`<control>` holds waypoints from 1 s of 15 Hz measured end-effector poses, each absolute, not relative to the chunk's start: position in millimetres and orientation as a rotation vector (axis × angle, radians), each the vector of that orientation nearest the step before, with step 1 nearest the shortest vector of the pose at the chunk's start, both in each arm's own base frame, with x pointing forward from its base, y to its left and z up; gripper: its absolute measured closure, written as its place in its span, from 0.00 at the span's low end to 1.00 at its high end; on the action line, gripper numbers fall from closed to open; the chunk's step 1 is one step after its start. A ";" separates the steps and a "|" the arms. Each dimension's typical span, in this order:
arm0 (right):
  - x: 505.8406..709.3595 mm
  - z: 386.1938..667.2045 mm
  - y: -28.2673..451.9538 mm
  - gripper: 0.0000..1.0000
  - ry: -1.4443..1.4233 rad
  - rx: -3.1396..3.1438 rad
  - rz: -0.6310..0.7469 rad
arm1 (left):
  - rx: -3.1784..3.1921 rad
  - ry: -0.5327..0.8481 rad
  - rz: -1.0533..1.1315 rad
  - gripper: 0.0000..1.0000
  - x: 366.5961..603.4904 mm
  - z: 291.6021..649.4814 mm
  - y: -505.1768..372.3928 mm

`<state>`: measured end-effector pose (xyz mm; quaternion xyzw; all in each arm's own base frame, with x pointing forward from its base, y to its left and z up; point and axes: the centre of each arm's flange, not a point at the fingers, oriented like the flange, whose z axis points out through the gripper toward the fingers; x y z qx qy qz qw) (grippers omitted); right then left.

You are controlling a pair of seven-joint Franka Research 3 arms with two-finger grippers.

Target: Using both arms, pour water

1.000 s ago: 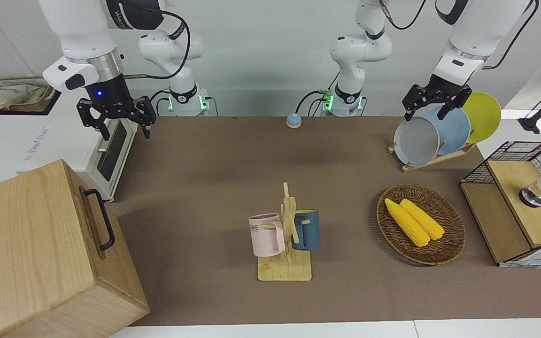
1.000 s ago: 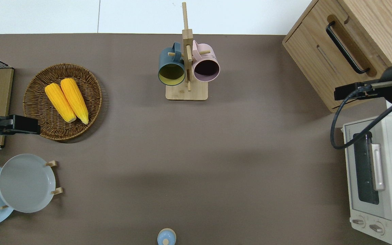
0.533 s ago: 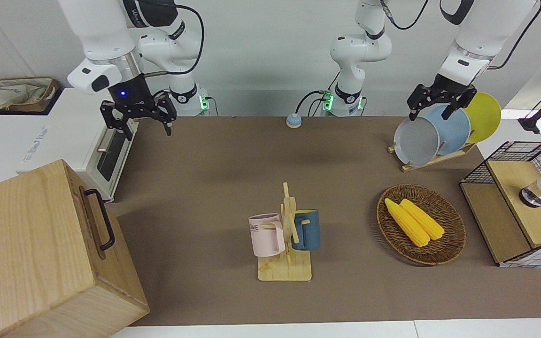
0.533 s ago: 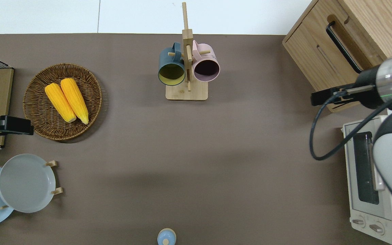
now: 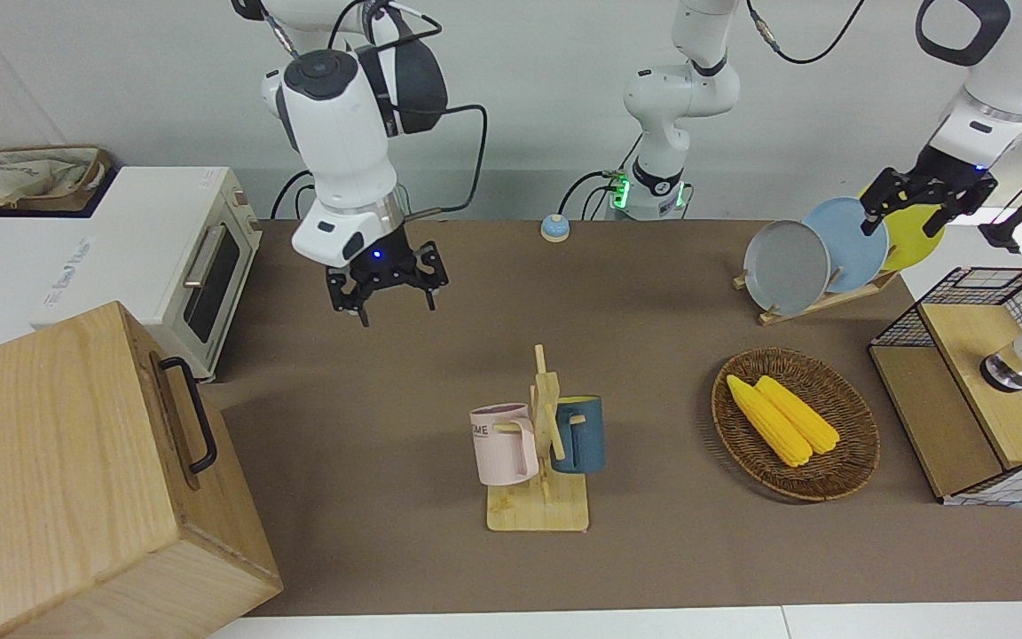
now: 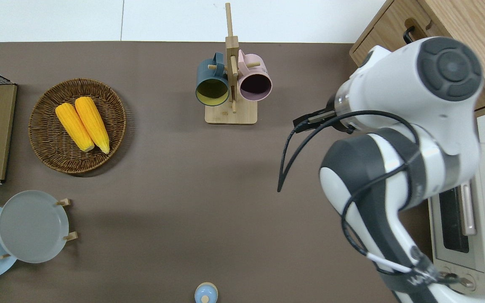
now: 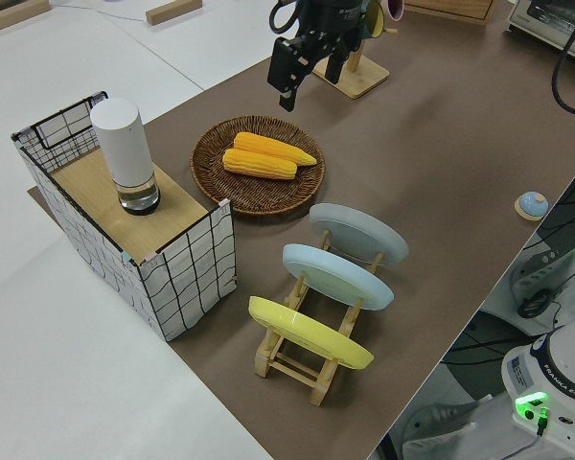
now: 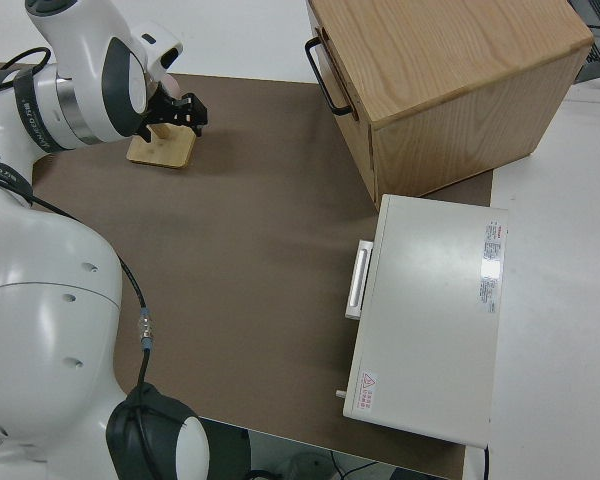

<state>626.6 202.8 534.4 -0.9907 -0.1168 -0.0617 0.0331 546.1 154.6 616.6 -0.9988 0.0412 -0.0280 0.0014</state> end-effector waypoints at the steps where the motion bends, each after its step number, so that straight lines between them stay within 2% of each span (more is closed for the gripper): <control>1: 632.3 521.3 214.0 0.01 -0.375 -3.042 -0.212 | -3.122 0.149 -0.105 0.00 546.8 611.7 174.6; 3: 641.7 499.0 233.4 0.01 -0.403 -3.026 -0.262 | -3.097 0.173 -0.127 0.00 546.0 602.2 211.1; 6: 650.2 481.0 251.0 0.01 -0.427 -3.006 -0.332 | -3.059 0.204 -0.149 0.00 540.2 593.2 255.0; 10: 661.4 466.7 274.6 0.01 -0.462 -2.955 -0.501 | -3.087 0.115 -0.255 0.00 521.2 589.0 311.9; 12: 669.5 453.6 281.8 0.01 -0.471 -2.933 -0.575 | -3.083 0.136 -0.311 0.00 508.3 585.1 344.1; 15: 683.6 436.9 285.2 0.03 -0.497 -2.930 -0.656 | -3.065 0.113 -0.424 0.00 510.2 582.5 359.7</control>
